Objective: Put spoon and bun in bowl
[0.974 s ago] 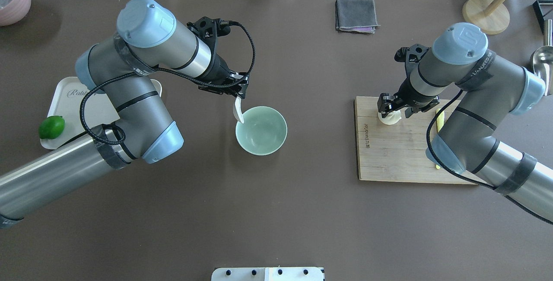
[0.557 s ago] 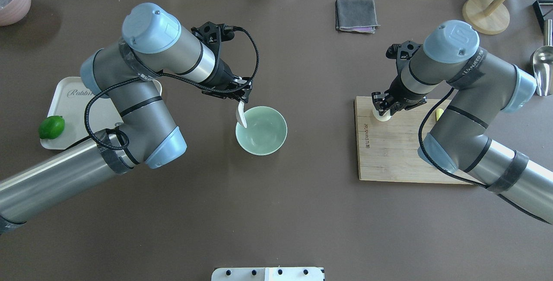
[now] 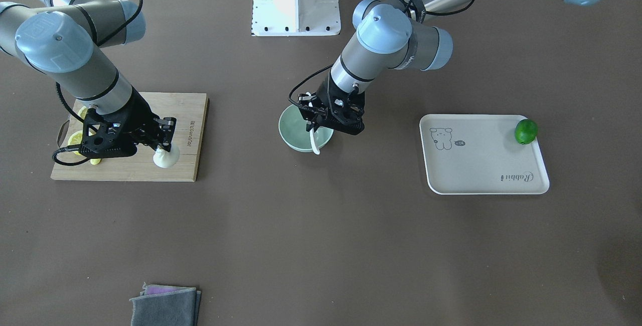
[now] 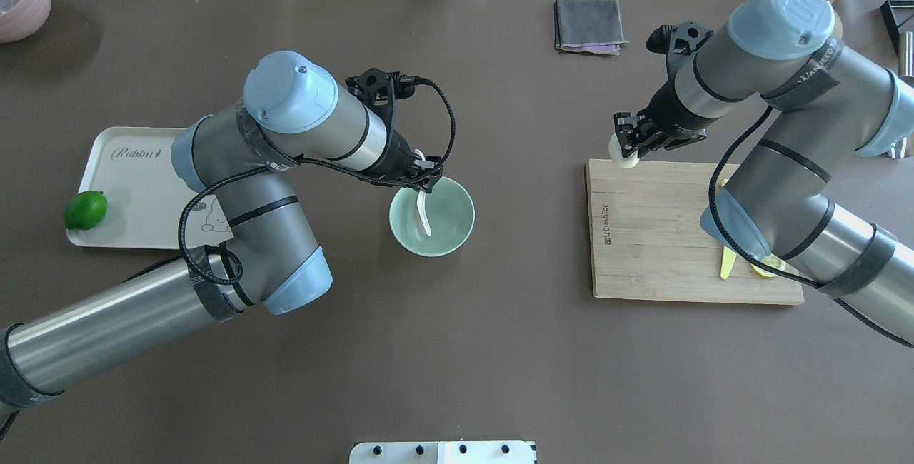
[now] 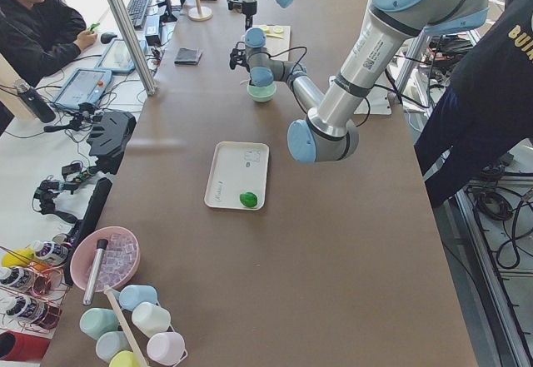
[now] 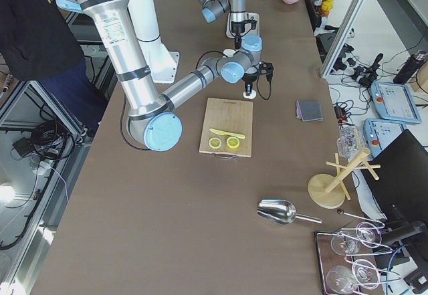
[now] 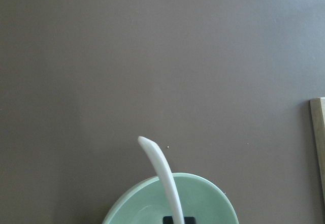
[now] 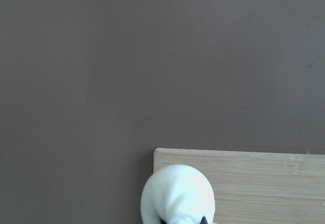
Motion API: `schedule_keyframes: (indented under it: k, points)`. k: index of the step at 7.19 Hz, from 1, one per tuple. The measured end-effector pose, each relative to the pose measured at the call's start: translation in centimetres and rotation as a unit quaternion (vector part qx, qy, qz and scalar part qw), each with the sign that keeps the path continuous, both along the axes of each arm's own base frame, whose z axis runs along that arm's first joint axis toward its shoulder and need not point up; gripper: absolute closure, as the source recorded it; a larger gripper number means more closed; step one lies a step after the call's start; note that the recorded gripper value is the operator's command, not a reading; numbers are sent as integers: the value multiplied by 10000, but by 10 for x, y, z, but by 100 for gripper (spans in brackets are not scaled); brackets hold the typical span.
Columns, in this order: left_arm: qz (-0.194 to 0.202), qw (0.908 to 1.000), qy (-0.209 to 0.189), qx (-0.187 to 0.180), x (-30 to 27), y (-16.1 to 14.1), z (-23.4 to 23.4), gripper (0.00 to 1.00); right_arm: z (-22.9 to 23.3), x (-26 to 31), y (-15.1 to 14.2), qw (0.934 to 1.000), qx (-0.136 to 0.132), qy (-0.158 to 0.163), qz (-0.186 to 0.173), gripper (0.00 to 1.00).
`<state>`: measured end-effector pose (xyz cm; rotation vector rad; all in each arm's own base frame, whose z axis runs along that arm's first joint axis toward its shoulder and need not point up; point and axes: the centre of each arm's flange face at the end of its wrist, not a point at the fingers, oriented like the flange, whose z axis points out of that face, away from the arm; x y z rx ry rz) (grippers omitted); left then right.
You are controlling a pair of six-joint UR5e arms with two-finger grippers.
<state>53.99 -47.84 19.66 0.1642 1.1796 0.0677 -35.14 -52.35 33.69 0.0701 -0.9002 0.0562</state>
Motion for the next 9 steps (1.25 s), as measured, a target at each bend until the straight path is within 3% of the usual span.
schedule_keyframes:
  k: [2,3,4,5,9]
  points:
    - [23,10000,-38,-15,4,2,5,100,-9,5,-2,10000,53,-60,36,100]
    - [24,10000,-46,-18,5,2,5,43,-13,4,-4,9999,63,-81,51,100]
    - [14,10000,-50,-22,6,0,2,14,-16,4,-4,9999,53,-92,68,100]
    - [-14,10000,-63,-24,8,-4,-1,3,-17,4,-5,9999,46,-95,76,100]
    - [-243,9996,-100,30,-9,-34,-5,2,-49,-12,-3,9993,-95,-289,222,100]
